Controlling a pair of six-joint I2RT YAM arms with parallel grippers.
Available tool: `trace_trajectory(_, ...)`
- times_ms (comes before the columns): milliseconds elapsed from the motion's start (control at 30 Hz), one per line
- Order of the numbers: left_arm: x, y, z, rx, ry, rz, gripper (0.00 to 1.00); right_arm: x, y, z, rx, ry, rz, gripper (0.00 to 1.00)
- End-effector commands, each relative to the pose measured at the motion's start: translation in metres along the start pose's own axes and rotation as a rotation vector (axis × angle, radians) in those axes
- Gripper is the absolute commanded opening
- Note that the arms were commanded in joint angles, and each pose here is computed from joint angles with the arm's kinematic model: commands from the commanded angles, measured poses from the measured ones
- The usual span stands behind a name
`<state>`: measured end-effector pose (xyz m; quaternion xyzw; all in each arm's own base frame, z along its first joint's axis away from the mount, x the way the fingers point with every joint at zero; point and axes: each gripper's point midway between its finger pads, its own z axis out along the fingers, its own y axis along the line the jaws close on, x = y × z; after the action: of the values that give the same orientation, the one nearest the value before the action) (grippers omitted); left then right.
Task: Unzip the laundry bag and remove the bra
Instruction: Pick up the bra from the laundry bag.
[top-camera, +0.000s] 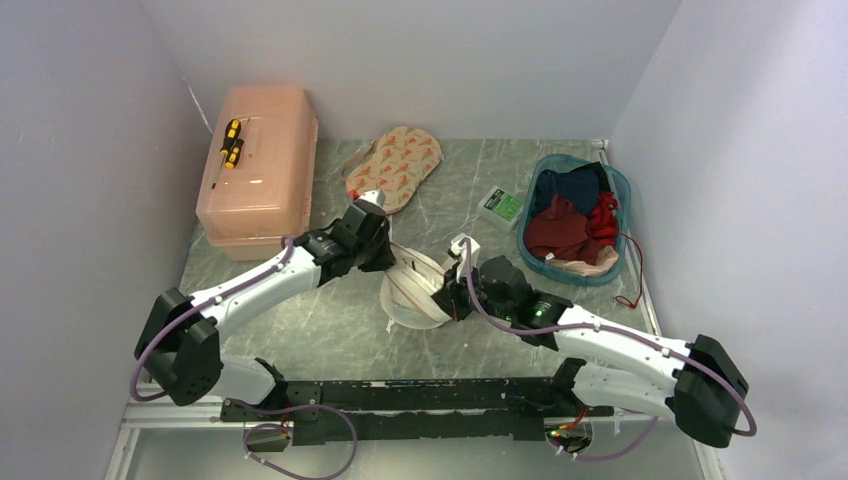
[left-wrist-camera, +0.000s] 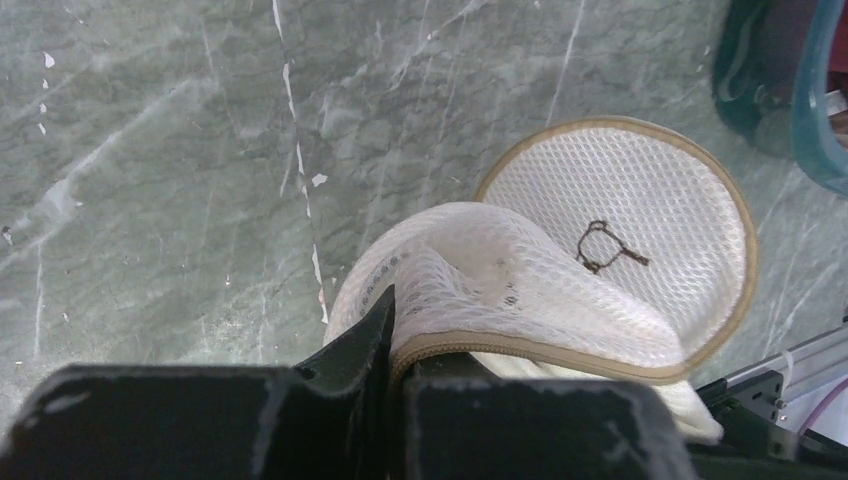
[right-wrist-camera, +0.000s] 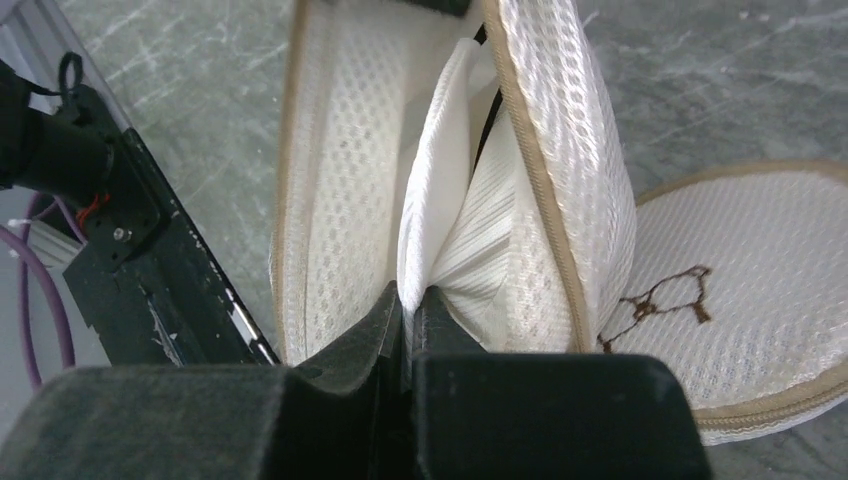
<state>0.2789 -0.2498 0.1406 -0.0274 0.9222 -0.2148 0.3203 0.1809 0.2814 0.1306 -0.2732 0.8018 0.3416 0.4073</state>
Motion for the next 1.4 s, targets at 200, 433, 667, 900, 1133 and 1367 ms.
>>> trace_trajectory(200,0.021,0.017,0.026,-0.043,0.067,-0.04,0.07,-0.069,0.01,-0.034,-0.011,-0.362,-0.011,0.0)
trace_trajectory(433,0.037,0.017,0.027,0.024,0.078,-0.048,0.07,-0.086,-0.009,-0.048,0.076,-0.53,0.123,0.0)
trace_trajectory(667,0.047,0.024,0.03,0.032,0.082,-0.043,0.09,-0.094,-0.012,-0.057,0.071,-0.627,0.192,0.0)
trace_trajectory(900,0.052,0.027,0.029,0.055,0.071,-0.034,0.13,-0.099,-0.021,-0.077,0.068,-0.739,0.279,0.0)
trace_trajectory(1133,0.062,0.026,0.034,0.081,0.093,-0.036,0.14,-0.114,-0.019,-0.089,0.011,-0.797,0.399,0.0)
trace_trajectory(1367,0.075,0.013,0.037,0.144,0.11,0.005,0.18,-0.124,-0.019,-0.089,-0.005,-0.782,0.494,0.0)
